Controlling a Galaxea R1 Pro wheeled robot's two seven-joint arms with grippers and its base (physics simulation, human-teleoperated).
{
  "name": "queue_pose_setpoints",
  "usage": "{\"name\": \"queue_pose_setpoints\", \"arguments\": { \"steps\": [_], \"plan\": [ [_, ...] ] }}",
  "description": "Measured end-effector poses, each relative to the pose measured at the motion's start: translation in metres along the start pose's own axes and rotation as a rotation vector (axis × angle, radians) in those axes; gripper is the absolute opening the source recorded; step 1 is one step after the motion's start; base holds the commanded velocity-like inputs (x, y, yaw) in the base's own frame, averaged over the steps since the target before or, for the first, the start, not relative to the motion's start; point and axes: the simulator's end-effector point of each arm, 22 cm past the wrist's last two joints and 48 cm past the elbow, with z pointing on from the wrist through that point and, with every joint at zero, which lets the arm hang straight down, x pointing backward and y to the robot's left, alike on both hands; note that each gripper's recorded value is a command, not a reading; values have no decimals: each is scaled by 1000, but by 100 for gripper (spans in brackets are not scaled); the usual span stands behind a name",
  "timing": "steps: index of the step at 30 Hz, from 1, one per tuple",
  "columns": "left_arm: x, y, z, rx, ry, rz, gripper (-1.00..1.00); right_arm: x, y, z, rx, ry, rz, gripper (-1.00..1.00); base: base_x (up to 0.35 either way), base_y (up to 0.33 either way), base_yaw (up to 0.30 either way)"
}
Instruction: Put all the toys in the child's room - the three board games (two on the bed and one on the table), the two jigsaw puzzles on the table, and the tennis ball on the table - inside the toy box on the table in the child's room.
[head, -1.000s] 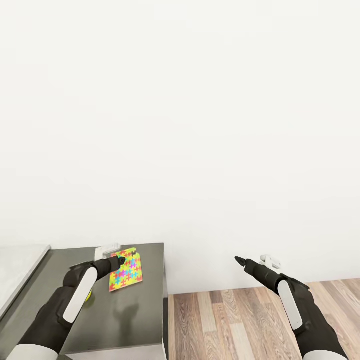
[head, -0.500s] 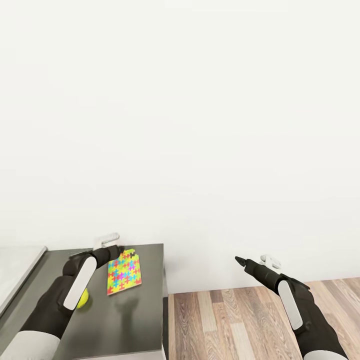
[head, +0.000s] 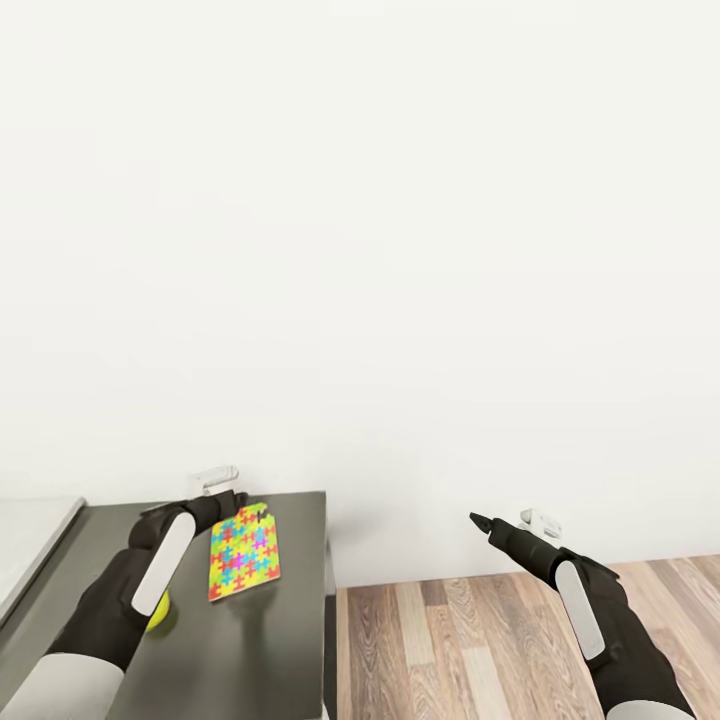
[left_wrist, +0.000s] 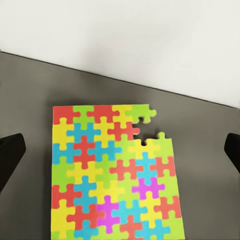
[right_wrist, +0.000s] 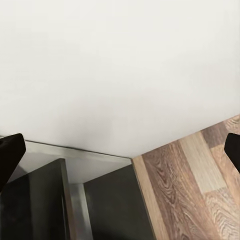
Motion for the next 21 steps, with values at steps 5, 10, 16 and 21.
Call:
{"name": "queue_pose_setpoints", "arguments": {
  "steps": [5,10,16,21],
  "plan": [
    [5,7,8,-29,-8,8,100,3,-3,2,4,6,1,100,155,0,0],
    [10,10,12,-44,-4,20,100,6,-5,4,8,12,2,100,142,0,0],
    [12,13,14,-51,6,31,100,10,-8,6,13,20,4,100,46,0,0],
    [20,14,14,-57,45,47,100,12,-9,7,14,24,5,100,11,0,0]
  ]
}}
